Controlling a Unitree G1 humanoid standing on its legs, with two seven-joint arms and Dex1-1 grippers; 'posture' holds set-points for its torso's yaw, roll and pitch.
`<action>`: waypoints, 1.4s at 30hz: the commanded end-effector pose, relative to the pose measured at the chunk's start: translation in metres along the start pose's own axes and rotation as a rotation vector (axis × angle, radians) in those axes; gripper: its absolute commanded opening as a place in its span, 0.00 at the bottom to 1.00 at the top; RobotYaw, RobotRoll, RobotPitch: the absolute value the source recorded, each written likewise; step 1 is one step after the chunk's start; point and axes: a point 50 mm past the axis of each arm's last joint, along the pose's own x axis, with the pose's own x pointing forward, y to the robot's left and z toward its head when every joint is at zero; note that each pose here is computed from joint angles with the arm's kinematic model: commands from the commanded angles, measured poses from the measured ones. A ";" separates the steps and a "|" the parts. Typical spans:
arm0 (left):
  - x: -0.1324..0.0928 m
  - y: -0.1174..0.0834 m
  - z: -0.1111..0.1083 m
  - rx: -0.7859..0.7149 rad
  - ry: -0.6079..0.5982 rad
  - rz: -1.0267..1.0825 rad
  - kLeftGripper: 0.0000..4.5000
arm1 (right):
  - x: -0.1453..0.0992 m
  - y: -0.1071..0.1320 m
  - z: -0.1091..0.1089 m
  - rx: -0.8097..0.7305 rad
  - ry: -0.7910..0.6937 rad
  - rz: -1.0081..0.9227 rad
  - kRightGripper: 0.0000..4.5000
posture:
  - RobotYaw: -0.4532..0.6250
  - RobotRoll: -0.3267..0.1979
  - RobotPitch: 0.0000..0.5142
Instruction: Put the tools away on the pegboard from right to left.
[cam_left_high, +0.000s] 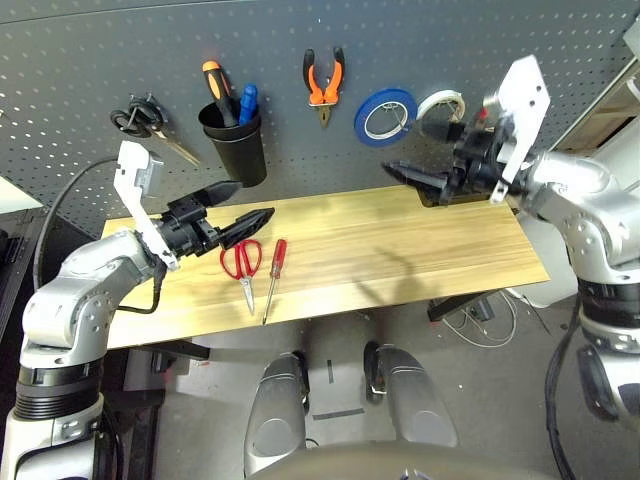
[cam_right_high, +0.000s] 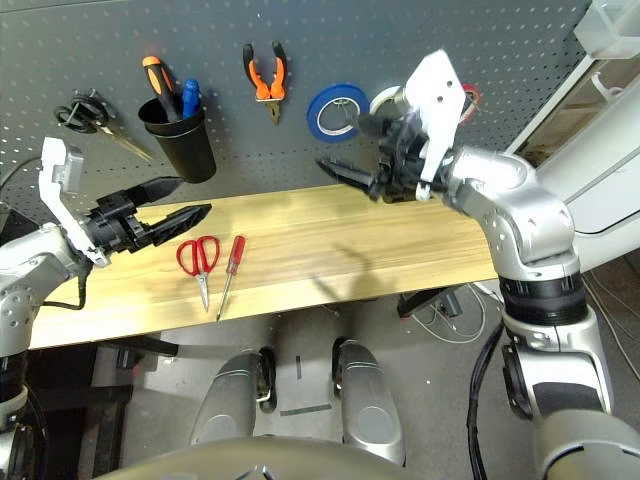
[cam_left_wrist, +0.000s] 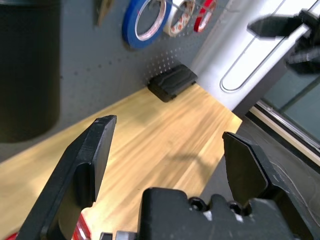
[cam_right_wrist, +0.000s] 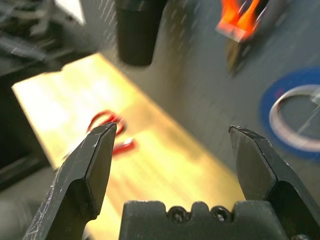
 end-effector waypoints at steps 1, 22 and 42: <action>0.010 0.001 -0.021 0.001 0.065 0.019 1.00 | 0.000 0.006 -0.018 -0.005 0.044 0.023 1.00 | 0.38 0.62 0.28; 0.059 0.014 -0.123 0.025 0.477 0.339 1.00 | -0.019 0.036 -0.095 -0.120 0.233 0.179 1.00 | 0.34 0.62 0.42; 0.083 0.012 -0.162 -0.035 0.588 0.442 0.96 | -0.028 0.051 -0.095 -0.055 0.240 0.188 1.00 | 0.28 0.62 0.54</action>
